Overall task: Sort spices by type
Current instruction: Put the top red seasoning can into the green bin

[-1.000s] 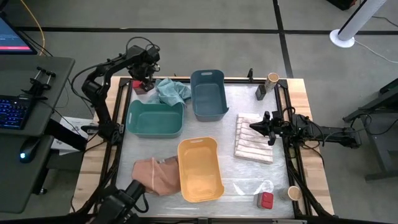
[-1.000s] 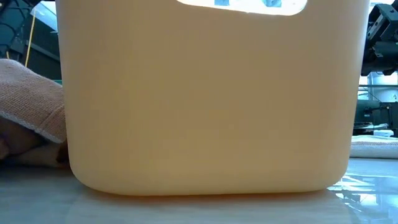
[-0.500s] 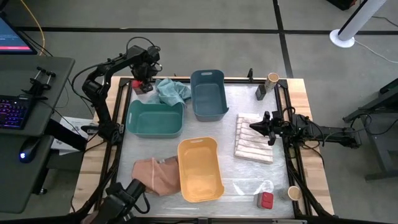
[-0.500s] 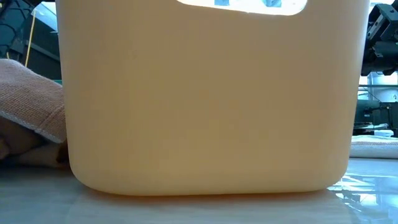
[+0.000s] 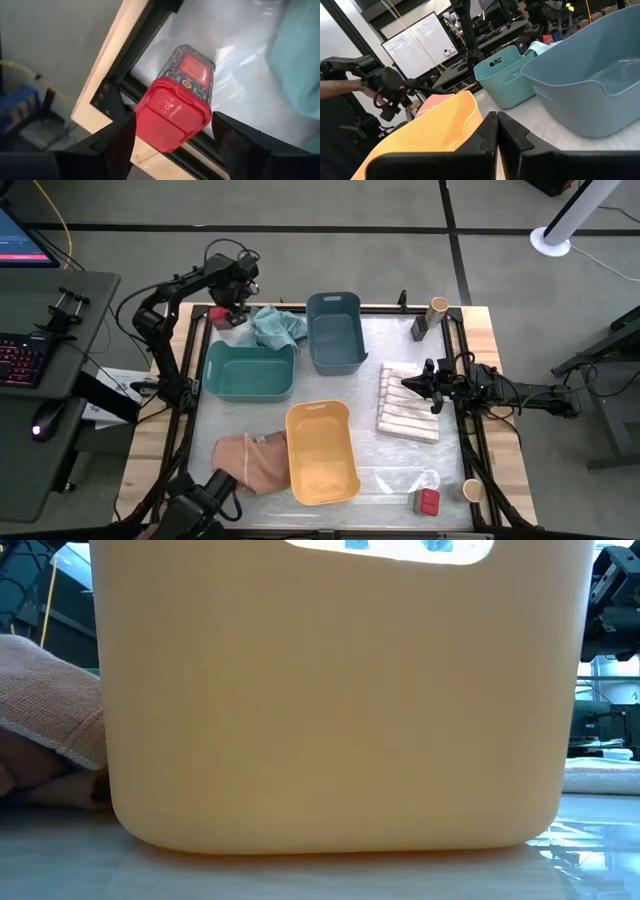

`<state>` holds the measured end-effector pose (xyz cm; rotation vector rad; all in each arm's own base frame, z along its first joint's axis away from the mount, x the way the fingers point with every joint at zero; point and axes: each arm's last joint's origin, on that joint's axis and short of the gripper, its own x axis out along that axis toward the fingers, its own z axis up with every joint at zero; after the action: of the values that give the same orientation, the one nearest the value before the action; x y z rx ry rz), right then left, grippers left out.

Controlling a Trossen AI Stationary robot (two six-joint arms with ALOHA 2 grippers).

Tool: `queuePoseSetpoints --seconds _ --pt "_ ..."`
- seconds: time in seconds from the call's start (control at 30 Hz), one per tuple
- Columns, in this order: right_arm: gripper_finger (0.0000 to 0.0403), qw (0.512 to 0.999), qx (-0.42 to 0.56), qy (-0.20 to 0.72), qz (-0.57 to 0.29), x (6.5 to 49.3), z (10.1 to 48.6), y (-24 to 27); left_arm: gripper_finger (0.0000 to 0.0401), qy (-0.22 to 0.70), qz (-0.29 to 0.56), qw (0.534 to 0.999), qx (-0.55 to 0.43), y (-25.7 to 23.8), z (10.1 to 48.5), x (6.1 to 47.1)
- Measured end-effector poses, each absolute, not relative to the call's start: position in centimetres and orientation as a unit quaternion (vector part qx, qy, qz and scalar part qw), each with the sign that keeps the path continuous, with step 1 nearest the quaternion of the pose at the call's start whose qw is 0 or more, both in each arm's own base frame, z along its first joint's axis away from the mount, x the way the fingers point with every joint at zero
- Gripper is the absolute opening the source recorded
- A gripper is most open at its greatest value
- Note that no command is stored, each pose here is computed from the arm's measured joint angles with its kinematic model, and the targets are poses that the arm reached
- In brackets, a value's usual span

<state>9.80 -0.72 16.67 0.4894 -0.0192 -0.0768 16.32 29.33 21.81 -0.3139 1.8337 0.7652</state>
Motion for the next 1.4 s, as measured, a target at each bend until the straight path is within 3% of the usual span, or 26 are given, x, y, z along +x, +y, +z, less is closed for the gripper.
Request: queuePoseSetpoints --seconds 0.17,0.3,0.4,0.53,0.57,0.67,0.9,1.1,1.4 --pt "0.0001 0.969 0.242 -0.009 -0.038 9.8 16.7 -0.7 0.0245 0.762 0.335 0.524 -0.177 28.6 21.9 16.5" --pt "0.0001 0.969 0.242 -0.009 -0.038 9.8 16.7 -0.7 0.0221 0.713 0.42 0.51 -0.233 28.7 22.5 16.1" --pt "0.0001 0.969 0.242 -0.009 -0.038 9.8 16.7 -0.7 0.0156 0.68 0.466 0.5 -0.266 28.7 23.1 15.3" --pt "0.0001 0.969 0.242 -0.01 -0.038 9.8 16.7 -0.7 0.0028 0.624 0.505 0.513 -0.304 28.6 24.5 14.7" --pt "0.0001 0.969 0.242 -0.009 -0.038 9.8 16.7 -0.7 0.0016 0.598 0.525 0.52 -0.31 28.7 24.9 14.6" --pt "0.0001 0.969 0.242 -0.01 -0.038 9.8 16.7 -0.7 0.001 0.529 0.574 0.534 -0.325 28.7 25.4 14.4" --pt "0.0001 0.969 0.242 -0.01 -0.038 9.8 16.7 -0.7 0.0001 0.459 0.629 0.51 -0.365 26.6 22.6 13.9" --pt "0.0001 0.969 0.242 -0.01 -0.038 9.8 16.7 -0.7 0.0 0.378 0.665 0.53 -0.367 26.0 22.6 13.9" --pt "0.0001 0.969 0.242 -0.01 -0.038 9.8 16.7 -0.7 0.0 0.311 0.733 0.478 -0.371 25.2 20.6 14.5"
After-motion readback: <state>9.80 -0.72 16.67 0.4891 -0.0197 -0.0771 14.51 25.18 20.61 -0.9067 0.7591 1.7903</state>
